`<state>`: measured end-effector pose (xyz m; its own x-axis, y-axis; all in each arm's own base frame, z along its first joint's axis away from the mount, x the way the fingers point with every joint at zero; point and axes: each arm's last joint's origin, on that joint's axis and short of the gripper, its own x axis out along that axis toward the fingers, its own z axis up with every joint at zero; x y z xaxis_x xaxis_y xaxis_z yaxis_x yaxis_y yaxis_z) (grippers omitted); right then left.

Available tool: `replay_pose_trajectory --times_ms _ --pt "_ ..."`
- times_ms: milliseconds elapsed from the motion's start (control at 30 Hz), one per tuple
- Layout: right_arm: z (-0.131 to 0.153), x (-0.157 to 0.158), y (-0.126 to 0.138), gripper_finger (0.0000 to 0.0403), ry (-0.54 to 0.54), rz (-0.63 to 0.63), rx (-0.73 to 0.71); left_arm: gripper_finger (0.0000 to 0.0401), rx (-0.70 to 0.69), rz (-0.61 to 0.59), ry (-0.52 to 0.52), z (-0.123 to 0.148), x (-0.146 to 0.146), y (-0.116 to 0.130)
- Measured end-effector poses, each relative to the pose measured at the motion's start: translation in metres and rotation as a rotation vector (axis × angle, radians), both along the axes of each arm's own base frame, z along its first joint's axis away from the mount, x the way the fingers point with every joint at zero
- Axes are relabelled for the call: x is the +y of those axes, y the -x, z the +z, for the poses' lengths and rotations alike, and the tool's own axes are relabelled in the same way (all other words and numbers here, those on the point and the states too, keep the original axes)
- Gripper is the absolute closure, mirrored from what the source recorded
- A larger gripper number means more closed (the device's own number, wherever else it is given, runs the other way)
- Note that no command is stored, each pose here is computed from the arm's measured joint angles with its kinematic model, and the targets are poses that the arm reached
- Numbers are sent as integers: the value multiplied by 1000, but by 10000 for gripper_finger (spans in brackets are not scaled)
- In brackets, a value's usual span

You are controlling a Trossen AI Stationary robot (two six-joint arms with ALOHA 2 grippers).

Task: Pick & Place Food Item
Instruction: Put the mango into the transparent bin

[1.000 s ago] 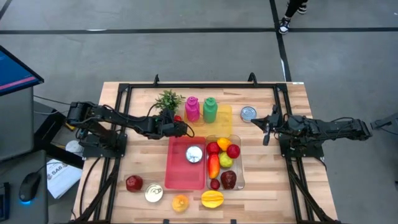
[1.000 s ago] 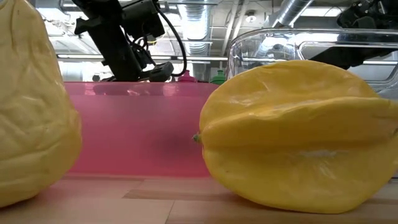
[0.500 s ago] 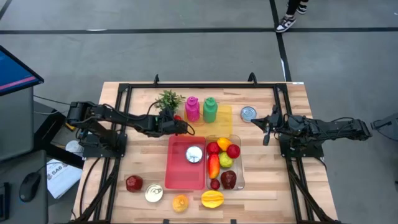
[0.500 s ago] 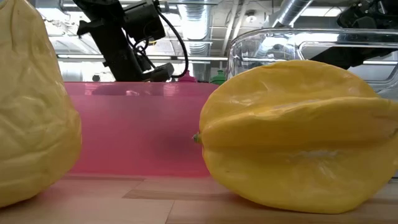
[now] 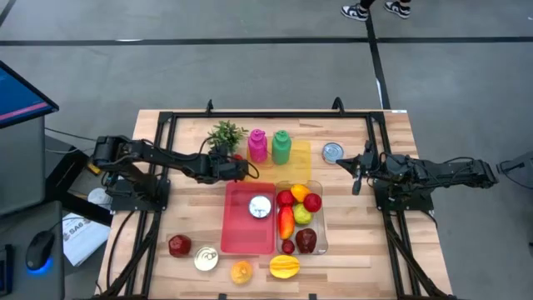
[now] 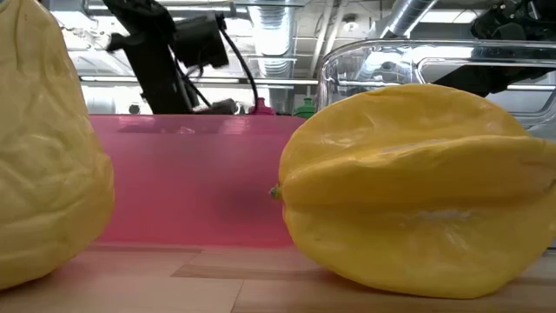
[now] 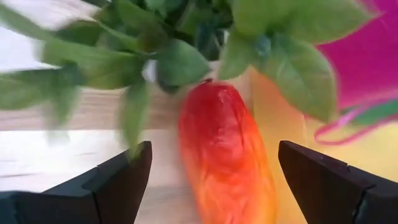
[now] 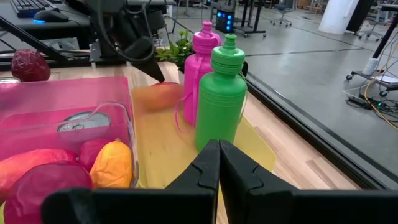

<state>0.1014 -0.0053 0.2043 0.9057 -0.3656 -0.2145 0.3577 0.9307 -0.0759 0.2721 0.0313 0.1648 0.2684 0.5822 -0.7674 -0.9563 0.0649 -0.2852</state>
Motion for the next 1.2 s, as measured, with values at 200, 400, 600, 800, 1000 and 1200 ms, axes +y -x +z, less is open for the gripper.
replay_pose_trajectory --times_ms 200,400,600,800,1000,1200 --pt "0 0 0 401 0 0 0 66 8 30 4 -21 7 -10" --pt "0 0 0 401 1 -2 3 68 12 39 11 -33 10 -16" --pt "-1 0 0 401 2 -4 7 69 41 5 53 -35 8 -14" --pt "-1 0 0 401 2 -4 11 97 59 -28 66 -35 7 -14" --pt "-1 0 0 401 2 -4 15 154 71 -29 68 -36 7 -13" --pt "-1 0 0 401 2 -4 16 163 106 -81 50 -35 7 -13"
